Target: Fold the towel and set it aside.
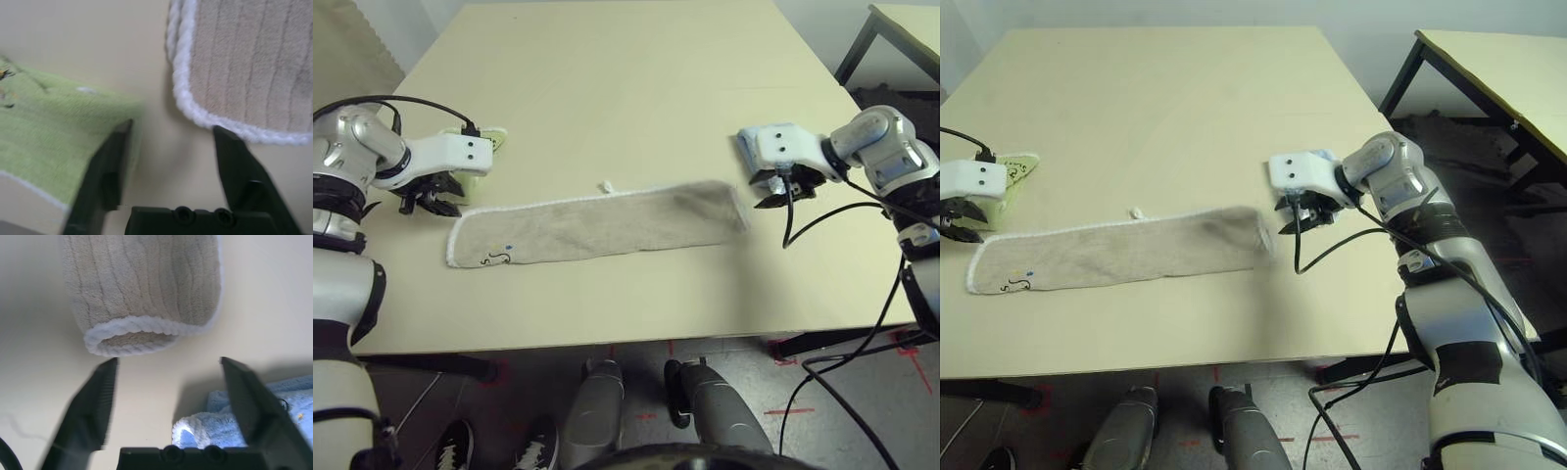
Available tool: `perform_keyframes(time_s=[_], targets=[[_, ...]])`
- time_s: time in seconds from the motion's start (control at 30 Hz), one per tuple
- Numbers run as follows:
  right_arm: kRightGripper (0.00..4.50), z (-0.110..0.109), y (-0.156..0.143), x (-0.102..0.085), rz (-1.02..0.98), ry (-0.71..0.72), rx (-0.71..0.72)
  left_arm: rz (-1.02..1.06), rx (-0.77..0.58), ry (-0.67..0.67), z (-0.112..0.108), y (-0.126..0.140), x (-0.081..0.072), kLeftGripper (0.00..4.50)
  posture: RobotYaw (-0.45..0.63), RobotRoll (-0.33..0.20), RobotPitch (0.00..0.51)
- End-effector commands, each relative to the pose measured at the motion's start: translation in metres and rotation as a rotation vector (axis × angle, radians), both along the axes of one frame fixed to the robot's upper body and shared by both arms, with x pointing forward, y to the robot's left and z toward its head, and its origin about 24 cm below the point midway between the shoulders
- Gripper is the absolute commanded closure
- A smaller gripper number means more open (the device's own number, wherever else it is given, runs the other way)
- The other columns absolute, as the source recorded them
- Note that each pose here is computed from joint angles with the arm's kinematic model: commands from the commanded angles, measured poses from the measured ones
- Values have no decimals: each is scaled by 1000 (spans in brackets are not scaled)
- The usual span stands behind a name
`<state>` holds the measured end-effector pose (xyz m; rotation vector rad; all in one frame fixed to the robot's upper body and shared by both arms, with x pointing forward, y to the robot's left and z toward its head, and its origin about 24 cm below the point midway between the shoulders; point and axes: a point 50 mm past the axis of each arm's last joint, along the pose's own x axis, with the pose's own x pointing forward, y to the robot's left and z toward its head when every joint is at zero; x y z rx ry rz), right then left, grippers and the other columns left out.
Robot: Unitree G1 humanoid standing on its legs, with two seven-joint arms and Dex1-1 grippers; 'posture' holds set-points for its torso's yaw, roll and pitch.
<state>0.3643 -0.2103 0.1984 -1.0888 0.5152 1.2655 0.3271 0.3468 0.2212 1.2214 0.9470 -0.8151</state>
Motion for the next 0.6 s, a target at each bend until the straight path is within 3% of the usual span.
perform_keyframes(time_s=[0.03, 0.13, 0.23, 0.33, 0.43, 0.6], targets=[[0, 1, -6, -2, -34, 18, 23, 33, -6, -30, 3, 9, -5, 39, 121, 0, 167], [0, 1, -8, -3, -75, 40, 68, 46, -21, -64, 6, 13, -7, 39, 119, 0, 170], [0, 3, -7, -3, -192, 132, 227, 43, -66, -102, 7, 15, -9, 39, 119, 0, 172], [0, 3, -9, -5, -460, 407, 452, 13, -210, -159, 8, 11, -11, 39, 126, 0, 175], [0, -2, -16, -14, -705, 685, 584, -14, -359, -186, 5, 12, -21, 39, 129, 0, 176], [0, -14, -23, -19, -1033, 897, 676, 33, -554, -210, -12, 25, -45, 39, 140, 0, 173]])
